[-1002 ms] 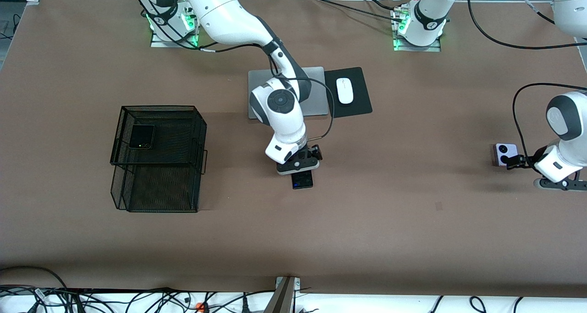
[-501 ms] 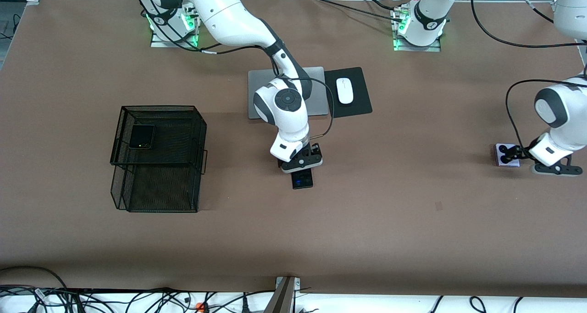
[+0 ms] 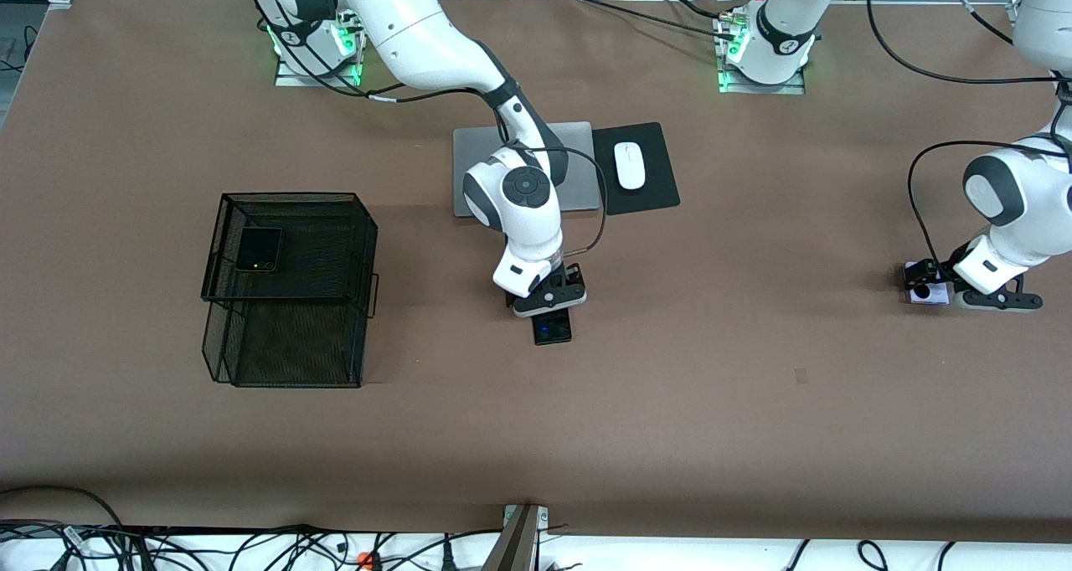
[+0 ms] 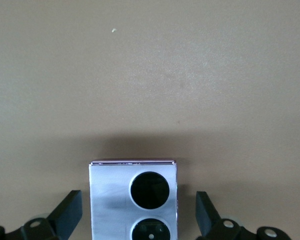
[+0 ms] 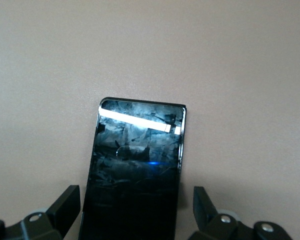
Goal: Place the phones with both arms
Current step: 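Grasp and lift the tall black phone with the right gripper, then carry the tall black phone over the basket with the right gripper, then lower the tall phone into the basket while the left gripper carries the white phone, then release the white phone mid-table while the right gripper reaches toward it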
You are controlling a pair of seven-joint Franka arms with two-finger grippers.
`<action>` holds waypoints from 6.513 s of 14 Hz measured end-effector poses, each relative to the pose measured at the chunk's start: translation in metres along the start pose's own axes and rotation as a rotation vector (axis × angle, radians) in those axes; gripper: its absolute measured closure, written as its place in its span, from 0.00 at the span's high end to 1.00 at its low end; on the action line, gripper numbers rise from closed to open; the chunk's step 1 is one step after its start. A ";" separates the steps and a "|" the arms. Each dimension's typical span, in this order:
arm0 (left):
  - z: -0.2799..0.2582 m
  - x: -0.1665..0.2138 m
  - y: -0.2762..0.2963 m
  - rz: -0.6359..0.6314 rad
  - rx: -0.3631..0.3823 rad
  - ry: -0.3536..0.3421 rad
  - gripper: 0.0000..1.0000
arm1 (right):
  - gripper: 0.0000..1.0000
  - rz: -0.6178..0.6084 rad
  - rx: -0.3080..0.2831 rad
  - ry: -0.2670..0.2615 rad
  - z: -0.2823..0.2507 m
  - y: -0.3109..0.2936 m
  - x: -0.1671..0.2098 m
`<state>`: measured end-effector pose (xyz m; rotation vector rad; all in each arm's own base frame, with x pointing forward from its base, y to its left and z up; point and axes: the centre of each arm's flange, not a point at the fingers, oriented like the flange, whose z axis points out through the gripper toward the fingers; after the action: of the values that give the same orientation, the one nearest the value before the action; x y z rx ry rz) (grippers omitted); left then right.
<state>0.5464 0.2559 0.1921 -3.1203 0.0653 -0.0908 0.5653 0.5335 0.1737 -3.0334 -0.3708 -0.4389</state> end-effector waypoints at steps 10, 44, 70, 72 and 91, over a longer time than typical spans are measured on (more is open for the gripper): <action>0.014 -0.007 -0.005 -0.019 -0.013 0.019 1.00 | 0.83 -0.011 -0.006 0.002 0.005 -0.004 -0.005; -0.078 0.088 0.240 -0.117 -0.105 -0.034 0.85 | 0.81 0.324 -0.147 -0.442 -0.196 0.368 -0.064; -0.011 0.068 0.719 -0.148 -0.108 -0.040 0.85 | 1.00 0.287 -0.167 -0.384 -0.204 0.356 -0.029; -0.003 0.077 0.718 -0.158 -0.105 -0.028 0.85 | 1.00 0.298 -0.160 -0.363 -0.233 0.360 -0.009; -0.053 0.108 0.659 -0.173 0.137 -0.082 1.00 | 1.00 0.433 0.073 -0.418 -0.334 0.430 0.075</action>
<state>0.6237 -0.4081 0.2378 -2.9821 -0.2029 0.0296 0.6491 0.1043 0.5069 -2.9885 0.2538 0.2315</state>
